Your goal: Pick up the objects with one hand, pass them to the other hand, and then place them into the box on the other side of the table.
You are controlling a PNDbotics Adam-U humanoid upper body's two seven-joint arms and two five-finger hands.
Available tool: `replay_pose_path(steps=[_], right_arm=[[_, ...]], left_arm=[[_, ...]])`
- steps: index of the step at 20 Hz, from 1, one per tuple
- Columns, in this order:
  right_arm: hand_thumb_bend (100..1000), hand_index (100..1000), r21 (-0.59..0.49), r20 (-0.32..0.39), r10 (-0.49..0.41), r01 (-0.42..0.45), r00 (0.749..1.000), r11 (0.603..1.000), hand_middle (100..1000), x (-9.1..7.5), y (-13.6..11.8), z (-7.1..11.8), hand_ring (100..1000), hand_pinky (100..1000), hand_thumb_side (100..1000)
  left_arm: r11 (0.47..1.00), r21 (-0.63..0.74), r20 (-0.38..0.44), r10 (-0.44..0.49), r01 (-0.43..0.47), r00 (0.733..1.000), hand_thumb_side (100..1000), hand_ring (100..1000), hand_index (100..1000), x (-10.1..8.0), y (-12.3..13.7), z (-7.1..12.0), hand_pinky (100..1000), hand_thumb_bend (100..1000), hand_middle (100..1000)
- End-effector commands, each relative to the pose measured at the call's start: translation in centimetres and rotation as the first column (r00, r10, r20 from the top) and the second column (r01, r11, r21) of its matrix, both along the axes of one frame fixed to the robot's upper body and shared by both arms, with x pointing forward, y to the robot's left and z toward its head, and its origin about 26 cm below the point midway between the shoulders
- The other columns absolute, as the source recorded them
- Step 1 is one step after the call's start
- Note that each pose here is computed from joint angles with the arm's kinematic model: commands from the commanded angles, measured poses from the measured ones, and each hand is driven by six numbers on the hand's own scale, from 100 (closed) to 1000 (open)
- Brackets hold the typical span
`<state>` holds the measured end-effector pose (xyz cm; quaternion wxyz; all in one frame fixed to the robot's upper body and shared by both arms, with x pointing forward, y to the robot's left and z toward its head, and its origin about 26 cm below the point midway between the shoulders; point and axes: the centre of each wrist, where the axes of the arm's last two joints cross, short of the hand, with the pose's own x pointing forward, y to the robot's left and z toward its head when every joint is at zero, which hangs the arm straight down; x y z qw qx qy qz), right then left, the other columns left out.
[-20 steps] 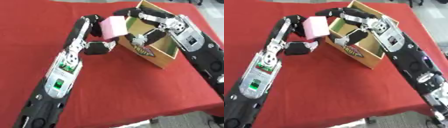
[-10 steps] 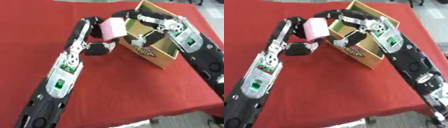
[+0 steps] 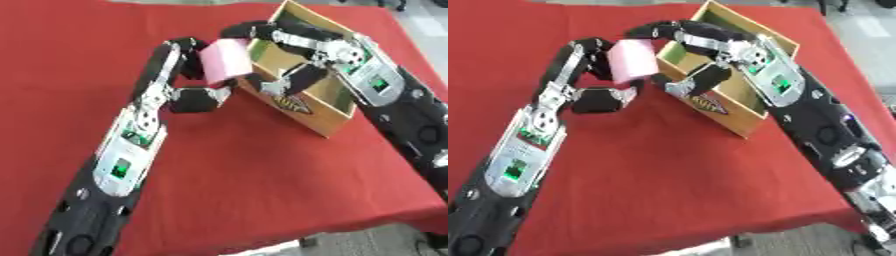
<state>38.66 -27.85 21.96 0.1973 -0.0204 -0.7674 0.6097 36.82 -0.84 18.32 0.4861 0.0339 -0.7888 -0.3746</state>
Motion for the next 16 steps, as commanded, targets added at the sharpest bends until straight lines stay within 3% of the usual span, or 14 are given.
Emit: replay_pose_path(steps=[1,16], right_arm=[[100,1000,-0.338,0.149,0.289,-0.226,0.946,0.914,884,-0.2,-0.2,0.9,1000,951,255],[100,1000,-0.371,0.134,0.258,-0.193,0.957,0.909,882,0.3,-0.5,0.3,1000,951,260]], left_arm=[[0.999,-0.023,0.034,-0.035,0.036,0.999,100,467,500,-0.5,-0.8,1.3,585,205,345],[0.992,-0.031,0.082,-0.121,0.124,0.989,100,468,503,-1.7,-0.9,2.8,586,191,346]])
